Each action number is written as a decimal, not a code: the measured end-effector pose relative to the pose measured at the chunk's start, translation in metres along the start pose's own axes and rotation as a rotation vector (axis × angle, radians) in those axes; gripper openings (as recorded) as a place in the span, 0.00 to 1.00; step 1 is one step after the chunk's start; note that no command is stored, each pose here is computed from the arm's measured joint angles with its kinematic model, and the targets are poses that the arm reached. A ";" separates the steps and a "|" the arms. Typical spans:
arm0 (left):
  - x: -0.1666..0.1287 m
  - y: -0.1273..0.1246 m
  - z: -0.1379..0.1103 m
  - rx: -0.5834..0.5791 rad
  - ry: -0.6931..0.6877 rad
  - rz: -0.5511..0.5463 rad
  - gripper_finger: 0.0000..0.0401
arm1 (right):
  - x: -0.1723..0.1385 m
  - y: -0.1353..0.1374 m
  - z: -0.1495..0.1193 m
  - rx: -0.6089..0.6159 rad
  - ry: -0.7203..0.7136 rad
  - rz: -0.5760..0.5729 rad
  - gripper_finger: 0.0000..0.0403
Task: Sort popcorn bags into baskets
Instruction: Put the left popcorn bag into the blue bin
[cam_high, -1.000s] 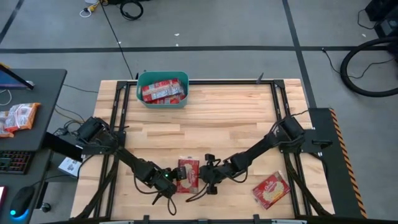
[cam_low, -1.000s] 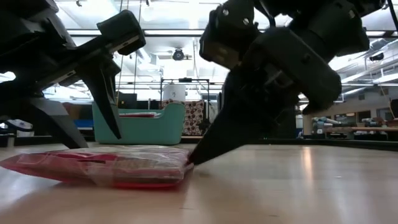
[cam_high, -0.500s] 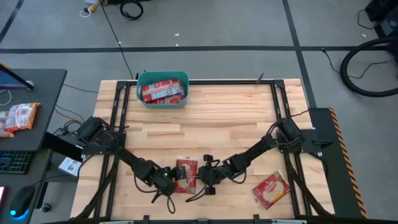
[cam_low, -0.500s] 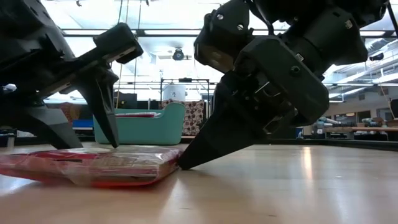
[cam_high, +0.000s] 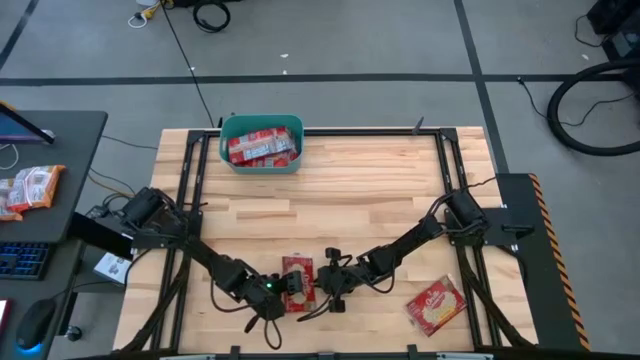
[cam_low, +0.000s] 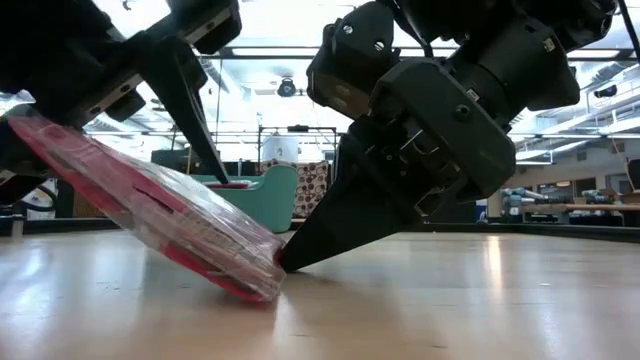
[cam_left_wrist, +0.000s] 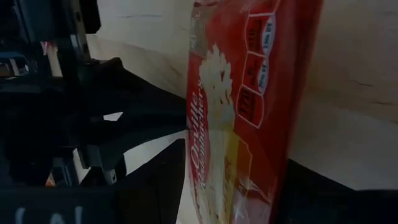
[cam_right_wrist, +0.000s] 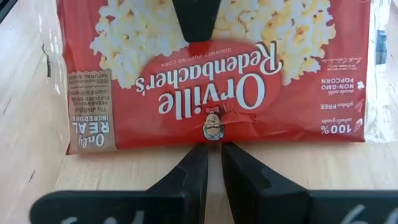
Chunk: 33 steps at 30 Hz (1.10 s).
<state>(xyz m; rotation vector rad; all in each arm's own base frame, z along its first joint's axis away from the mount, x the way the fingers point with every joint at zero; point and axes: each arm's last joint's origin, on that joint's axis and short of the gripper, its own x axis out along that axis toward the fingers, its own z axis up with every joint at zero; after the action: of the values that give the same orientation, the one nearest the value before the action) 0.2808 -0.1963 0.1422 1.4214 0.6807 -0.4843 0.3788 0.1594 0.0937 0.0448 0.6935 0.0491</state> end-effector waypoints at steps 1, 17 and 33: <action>0.000 0.000 0.000 -0.002 -0.003 -0.003 0.43 | 0.000 0.000 0.000 0.000 0.000 0.000 0.13; -0.013 -0.005 -0.011 -0.060 0.036 -0.142 0.06 | -0.028 -0.005 0.011 -0.019 0.108 -0.051 0.13; -0.122 0.073 -0.158 -0.757 0.415 0.182 0.06 | -0.064 -0.011 0.026 -0.061 0.099 -0.282 0.13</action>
<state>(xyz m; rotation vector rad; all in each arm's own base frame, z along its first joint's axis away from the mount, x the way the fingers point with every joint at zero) 0.2207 -0.0435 0.2765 0.8429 0.9287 0.2202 0.3464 0.1439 0.1540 -0.1151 0.7911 -0.1993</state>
